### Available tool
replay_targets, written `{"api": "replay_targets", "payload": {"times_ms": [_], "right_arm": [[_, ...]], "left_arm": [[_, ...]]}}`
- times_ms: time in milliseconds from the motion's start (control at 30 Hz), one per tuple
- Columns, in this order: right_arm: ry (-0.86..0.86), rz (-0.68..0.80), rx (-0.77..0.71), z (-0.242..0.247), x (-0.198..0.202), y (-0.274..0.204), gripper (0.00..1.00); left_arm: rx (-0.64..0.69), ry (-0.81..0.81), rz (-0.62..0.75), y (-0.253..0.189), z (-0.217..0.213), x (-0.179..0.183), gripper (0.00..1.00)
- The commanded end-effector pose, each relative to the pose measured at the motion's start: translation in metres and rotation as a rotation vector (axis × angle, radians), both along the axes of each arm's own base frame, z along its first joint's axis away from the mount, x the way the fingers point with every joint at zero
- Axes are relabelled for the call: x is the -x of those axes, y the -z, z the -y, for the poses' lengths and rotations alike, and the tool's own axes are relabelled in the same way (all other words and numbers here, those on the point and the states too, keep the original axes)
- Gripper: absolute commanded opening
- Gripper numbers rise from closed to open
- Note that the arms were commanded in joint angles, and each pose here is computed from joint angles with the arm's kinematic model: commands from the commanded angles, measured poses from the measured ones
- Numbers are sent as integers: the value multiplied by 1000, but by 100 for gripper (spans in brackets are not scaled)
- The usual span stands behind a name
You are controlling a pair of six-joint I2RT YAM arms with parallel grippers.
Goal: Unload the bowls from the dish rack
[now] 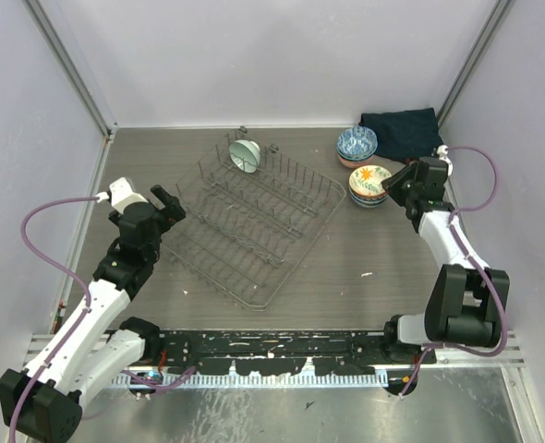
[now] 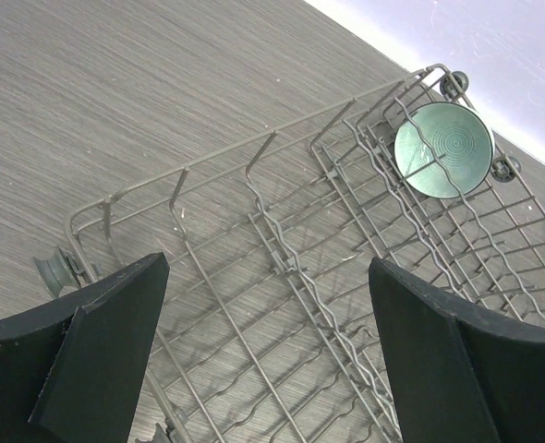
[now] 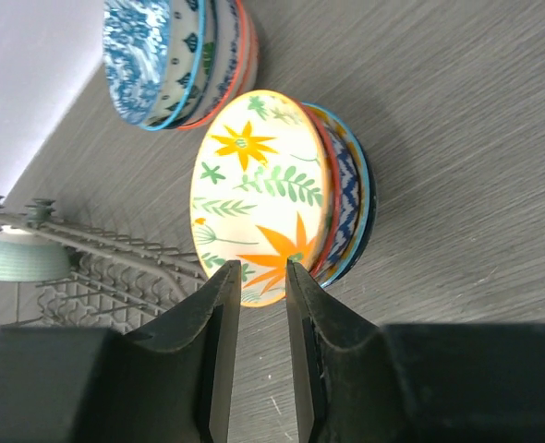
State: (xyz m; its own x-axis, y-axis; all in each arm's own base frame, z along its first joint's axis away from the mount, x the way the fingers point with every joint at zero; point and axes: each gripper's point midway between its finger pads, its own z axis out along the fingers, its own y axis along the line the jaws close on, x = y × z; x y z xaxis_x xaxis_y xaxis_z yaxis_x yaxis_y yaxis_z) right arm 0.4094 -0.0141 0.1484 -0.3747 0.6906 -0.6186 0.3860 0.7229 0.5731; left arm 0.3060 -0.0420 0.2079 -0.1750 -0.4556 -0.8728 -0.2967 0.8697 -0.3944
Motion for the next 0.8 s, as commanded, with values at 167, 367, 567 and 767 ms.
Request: {"api": "replay_targets", "payload": {"times_ms": [167, 367, 567, 767], "right_arm": [[-41, 144, 12, -9, 11, -47, 36], [-239, 247, 133, -54, 11, -78, 39], [-472, 374, 322, -145, 3, -113, 42], [-595, 462, 533, -233, -17, -116, 44]], "left_arm": [[1, -4, 22, -3, 0, -2, 98], [-1, -5, 23, -3, 0, -2, 98], [-6, -5, 16, -1, 0, -3, 98], [-4, -5, 19, -2, 0, -3, 98]]}}
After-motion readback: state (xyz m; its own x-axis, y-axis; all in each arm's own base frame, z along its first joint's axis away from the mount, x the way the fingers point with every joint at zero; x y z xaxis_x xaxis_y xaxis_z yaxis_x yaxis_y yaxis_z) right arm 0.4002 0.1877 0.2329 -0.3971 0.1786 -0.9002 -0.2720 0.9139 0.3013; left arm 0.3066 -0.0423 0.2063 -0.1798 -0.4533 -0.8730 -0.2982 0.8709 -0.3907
